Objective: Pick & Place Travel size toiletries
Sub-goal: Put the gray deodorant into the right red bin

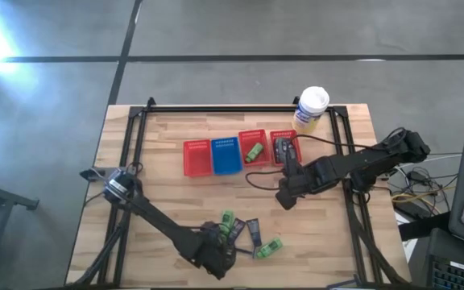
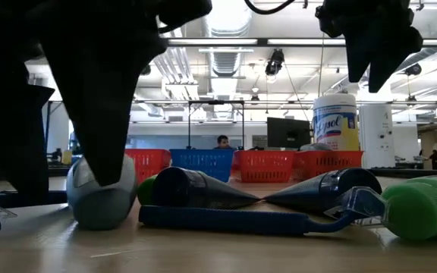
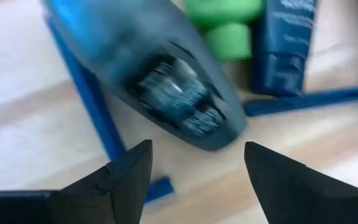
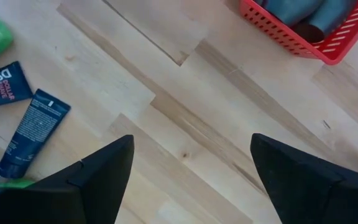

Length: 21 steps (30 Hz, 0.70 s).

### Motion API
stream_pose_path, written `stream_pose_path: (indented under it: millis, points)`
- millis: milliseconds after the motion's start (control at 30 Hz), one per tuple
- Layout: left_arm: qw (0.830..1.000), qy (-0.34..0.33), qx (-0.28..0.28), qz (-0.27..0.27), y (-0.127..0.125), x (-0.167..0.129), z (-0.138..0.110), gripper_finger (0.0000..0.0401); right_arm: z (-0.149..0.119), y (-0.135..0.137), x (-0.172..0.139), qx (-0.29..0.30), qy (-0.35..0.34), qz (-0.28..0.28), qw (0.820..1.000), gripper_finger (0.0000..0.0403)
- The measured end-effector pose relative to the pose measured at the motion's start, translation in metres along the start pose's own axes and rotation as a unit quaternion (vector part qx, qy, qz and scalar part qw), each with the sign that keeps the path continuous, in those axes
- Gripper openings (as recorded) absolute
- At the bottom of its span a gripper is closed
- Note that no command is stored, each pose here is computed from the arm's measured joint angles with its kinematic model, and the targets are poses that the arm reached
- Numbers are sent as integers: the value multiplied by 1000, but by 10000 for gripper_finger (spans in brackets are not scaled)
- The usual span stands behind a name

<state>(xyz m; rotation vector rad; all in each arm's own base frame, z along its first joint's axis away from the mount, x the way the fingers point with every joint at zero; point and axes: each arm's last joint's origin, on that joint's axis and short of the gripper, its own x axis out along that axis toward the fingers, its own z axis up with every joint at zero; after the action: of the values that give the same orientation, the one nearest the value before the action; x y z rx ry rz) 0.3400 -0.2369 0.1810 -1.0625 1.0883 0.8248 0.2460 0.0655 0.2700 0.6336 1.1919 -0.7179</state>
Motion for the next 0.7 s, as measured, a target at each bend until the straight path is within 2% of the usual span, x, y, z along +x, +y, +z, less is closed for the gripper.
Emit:
stream_pose_path:
  millis: [133,367,700]
  points:
    - [999,-33,-11,25,5,1,8,257,0,0,0,-2,0,-1,1000,310]
    - [999,-39,-22,-5,-2,2,12,257,0,0,1,-2,0,-1,1000,301]
    - [996,-61,-33,48,8,5,16,257,0,0,1,-10,1,-1,1000,289]
